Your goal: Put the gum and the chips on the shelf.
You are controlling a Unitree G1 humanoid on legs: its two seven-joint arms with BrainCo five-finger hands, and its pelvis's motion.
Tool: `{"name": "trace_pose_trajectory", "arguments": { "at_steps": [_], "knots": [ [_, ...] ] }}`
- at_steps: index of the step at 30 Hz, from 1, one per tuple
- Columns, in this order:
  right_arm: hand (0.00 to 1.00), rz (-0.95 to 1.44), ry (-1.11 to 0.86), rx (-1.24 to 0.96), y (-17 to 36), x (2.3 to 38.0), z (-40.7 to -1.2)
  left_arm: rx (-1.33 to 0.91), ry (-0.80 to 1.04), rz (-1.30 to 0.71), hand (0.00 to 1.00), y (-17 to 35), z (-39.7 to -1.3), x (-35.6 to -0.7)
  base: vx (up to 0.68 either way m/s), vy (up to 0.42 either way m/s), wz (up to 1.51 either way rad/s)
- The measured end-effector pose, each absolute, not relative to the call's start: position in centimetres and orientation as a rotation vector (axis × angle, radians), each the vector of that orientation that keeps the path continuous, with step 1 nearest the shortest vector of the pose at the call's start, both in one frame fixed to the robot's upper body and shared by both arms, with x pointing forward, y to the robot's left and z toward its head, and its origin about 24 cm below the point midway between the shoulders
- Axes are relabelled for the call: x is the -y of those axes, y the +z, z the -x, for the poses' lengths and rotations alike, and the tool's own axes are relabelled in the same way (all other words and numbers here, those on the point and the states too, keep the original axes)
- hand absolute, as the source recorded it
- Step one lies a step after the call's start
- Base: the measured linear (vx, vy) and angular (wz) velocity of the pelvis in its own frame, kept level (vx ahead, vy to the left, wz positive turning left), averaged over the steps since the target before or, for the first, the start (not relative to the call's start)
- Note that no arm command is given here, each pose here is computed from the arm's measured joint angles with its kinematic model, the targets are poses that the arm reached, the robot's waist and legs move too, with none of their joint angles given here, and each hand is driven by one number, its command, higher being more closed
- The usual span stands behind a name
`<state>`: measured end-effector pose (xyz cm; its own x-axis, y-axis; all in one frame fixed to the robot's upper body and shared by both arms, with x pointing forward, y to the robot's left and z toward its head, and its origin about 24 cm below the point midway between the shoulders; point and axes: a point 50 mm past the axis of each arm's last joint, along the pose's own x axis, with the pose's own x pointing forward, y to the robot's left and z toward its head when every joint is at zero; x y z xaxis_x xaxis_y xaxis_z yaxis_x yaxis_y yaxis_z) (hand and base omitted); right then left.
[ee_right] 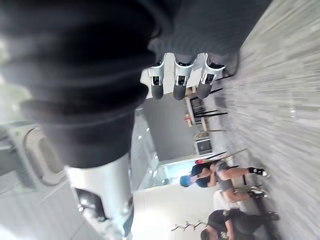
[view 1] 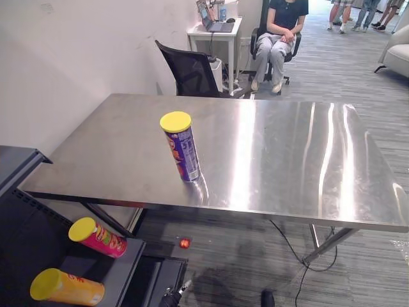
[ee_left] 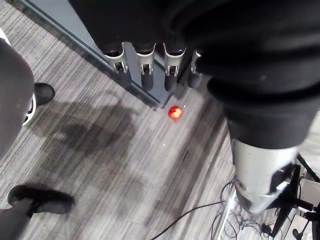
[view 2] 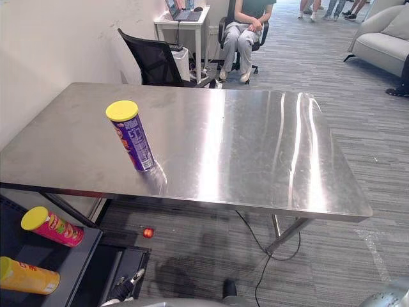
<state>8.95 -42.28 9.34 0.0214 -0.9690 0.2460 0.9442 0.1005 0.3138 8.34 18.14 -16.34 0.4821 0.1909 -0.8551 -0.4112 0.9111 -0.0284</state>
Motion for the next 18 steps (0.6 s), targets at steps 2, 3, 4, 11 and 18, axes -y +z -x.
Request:
{"name": "trace_pose_trajectory", "arguments": {
  "at_steps": [2,3,4,11,18],
  "knots": [
    [0.0,0.014,-1.371,0.502,11.4,41.1,-10.8,-1.009,0.346,0.229,0.0,-16.4,-8.3,-17.9,-0.05,-0.017,-0.05],
    [0.0,0.04,-1.325,0.52,12.1,40.6,-11.6,-1.012,0.337,0.224,0.0,-16.4,-8.3,-17.8,-0.06,-0.018,0.0],
    [0.0,0.087,-1.215,0.553,13.2,39.4,-13.1,-1.015,0.309,0.202,0.0,-16.4,-8.3,-17.7,-0.07,-0.015,0.02],
    [0.0,0.165,-0.613,0.561,14.5,32.5,-20.0,-1.008,0.22,0.146,0.0,-16.2,-8.8,-18.0,-0.07,-0.014,0.21],
    [0.0,0.122,-0.246,0.581,15.3,27.7,-23.9,-0.997,0.216,0.114,0.0,-16.0,-8.9,-18.9,-0.06,-0.008,0.21]
  ]
}}
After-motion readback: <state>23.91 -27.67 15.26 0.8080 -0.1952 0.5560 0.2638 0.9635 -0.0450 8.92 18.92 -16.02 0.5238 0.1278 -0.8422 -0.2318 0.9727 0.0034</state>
